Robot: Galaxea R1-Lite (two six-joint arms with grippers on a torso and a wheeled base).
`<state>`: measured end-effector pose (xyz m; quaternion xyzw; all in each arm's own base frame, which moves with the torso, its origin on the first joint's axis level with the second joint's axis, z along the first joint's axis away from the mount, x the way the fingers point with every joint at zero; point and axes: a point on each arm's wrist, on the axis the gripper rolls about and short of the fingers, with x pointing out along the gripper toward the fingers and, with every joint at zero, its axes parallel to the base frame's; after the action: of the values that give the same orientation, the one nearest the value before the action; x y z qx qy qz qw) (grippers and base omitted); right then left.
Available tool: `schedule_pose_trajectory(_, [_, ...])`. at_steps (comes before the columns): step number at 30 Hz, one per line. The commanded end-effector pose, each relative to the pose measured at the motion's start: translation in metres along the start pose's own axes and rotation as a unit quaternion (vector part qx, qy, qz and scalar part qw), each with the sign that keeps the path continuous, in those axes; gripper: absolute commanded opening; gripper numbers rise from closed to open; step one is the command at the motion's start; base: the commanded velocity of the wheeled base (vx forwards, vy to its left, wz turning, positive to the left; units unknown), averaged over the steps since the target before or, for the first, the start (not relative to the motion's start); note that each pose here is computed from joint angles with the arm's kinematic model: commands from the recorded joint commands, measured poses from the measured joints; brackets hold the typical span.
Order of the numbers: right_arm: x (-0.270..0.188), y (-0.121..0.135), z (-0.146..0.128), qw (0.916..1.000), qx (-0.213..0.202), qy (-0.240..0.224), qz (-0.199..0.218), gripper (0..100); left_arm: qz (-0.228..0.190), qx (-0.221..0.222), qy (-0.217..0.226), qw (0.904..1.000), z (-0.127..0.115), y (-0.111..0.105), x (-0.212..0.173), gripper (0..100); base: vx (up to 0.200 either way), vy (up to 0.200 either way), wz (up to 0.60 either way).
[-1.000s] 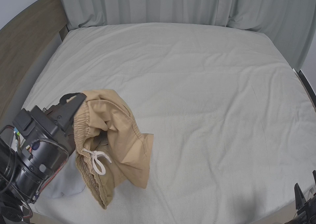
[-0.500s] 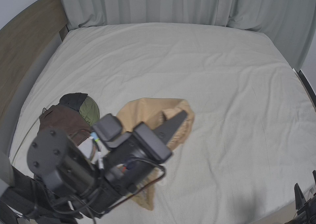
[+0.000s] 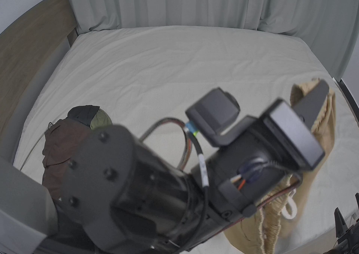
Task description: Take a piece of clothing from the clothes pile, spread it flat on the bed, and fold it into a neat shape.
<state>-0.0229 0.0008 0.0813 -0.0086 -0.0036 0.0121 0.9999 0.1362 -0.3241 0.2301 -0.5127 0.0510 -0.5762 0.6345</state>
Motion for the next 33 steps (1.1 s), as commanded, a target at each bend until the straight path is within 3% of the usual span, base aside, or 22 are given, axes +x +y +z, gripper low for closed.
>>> schedule_pose_trajectory(1, [0.0,0.0,-0.005,1.0,-0.001,0.002,0.0,100,0.022,0.012,-0.041,0.9988,0.037,0.013,-0.004,0,0.0,0.0,0.0])
schedule_pose_trajectory(6, [0.0,0.0,-0.005,1.0,-0.001,0.002,0.0,100,0.105,0.045,-0.068,0.9911,0.062,0.064,-0.022,0,0.0,0.0,0.0])
schedule_pose_trajectory(7, [0.0,0.0,-0.005,1.0,0.0,0.002,0.0,100,0.105,0.045,-0.068,0.9911,0.062,0.064,-0.022,0,0.0,0.0,0.0])
schedule_pose_trajectory(11, [0.0,0.0,-0.005,1.0,0.0,0.002,-0.001,100,0.192,0.089,-0.065,0.9752,0.072,0.101,-0.054,0,0.0,0.0,0.0])
schedule_pose_trajectory(19, [0.0,0.0,-0.005,1.0,0.001,0.002,-0.001,100,0.298,0.108,-0.044,0.9474,0.079,0.122,-0.109,0,0.0,0.0,0.0])
schedule_pose_trajectory(24, [0.0,0.0,-0.005,1.0,0.0,0.002,-0.001,100,0.334,0.124,-0.051,0.9329,0.098,0.122,-0.138,0,0.0,0.0,0.0])
schedule_pose_trajectory(31, [0.0,0.0,-0.005,1.0,0.0,0.002,-0.001,100,0.355,0.136,-0.056,0.9231,0.11,0.12,-0.155,0,0.0,0.0,0.0])
schedule_pose_trajectory(32, [0.0,0.0,-0.005,1.0,0.0,0.002,-0.001,100,0.374,0.148,-0.065,0.9131,0.119,0.123,-0.165,0,0.0,0.0,0.0])
schedule_pose_trajectory(33, [0.0,0.0,-0.005,1.0,0.0,0.002,-0.001,100,0.379,0.154,-0.067,0.9099,0.122,0.124,-0.168,0,0.0,0.0,0.0])
